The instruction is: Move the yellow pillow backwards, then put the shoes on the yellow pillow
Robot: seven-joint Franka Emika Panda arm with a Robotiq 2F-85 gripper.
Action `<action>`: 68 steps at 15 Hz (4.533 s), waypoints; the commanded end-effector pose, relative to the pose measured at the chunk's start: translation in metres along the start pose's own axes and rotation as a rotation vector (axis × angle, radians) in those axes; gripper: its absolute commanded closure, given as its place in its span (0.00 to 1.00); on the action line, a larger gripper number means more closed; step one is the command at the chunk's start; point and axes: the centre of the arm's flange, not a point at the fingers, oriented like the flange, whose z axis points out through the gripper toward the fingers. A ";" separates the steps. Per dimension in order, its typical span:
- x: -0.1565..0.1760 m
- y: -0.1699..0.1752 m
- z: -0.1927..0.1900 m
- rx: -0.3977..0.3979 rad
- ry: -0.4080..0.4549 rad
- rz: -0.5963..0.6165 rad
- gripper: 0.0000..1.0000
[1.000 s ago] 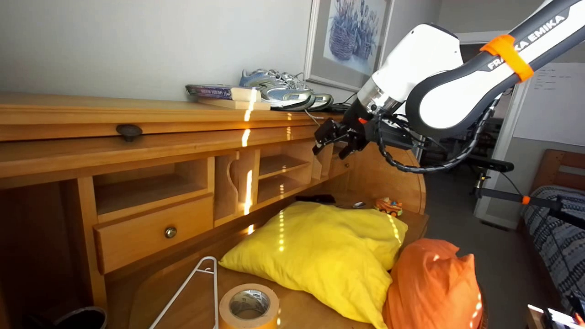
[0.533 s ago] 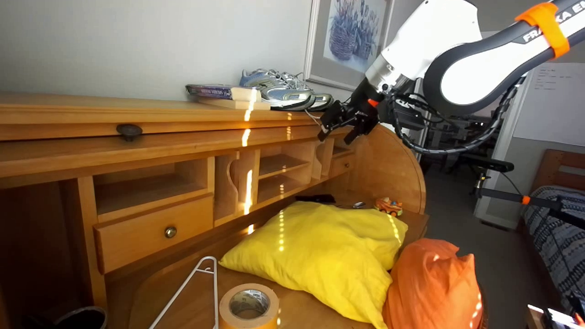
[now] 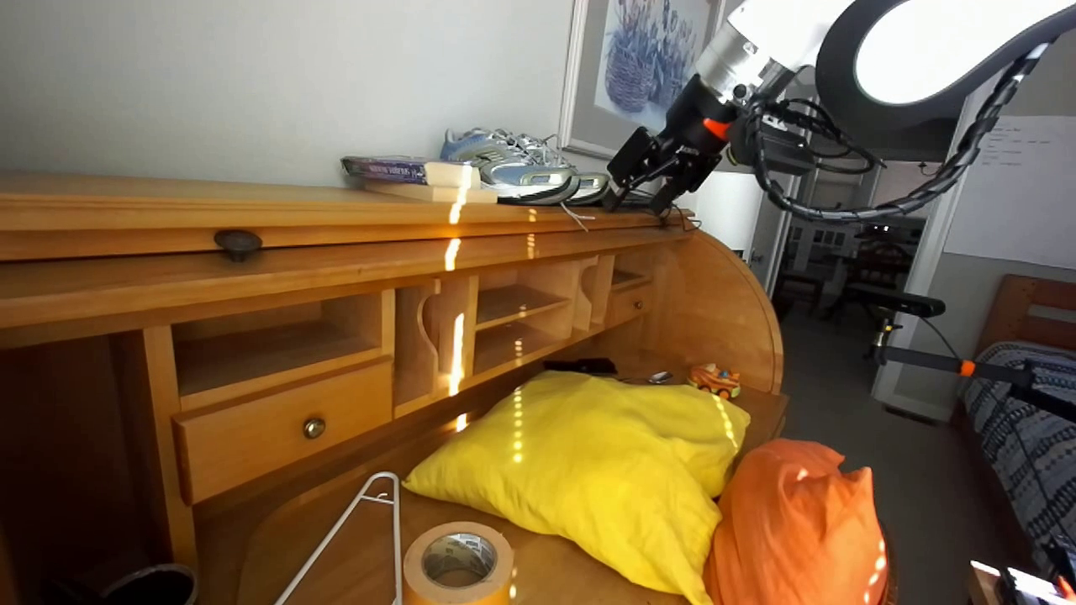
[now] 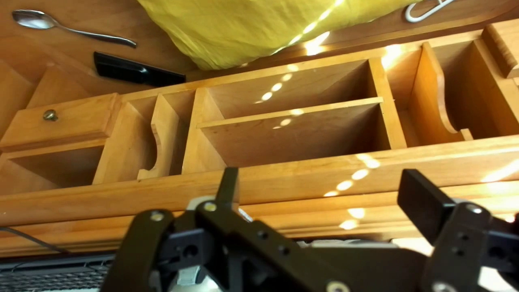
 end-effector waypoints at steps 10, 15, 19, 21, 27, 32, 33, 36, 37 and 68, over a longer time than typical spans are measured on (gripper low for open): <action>0.062 0.016 -0.038 -0.057 -0.030 -0.152 0.00; 0.084 0.025 -0.027 -0.034 -0.021 -0.191 0.00; 0.097 0.023 -0.011 -0.006 -0.021 -0.224 0.00; 0.101 0.020 -0.001 0.013 -0.022 -0.248 0.00; 0.111 0.007 0.019 0.078 0.024 -0.301 0.60; 0.111 0.006 0.031 0.126 0.080 -0.324 0.97; 0.111 0.007 0.033 0.130 0.073 -0.325 1.00; 0.110 0.013 0.036 0.130 0.034 -0.311 1.00; 0.110 0.015 0.037 0.119 0.019 -0.304 1.00; 0.101 -0.027 -0.026 0.137 0.060 -0.381 1.00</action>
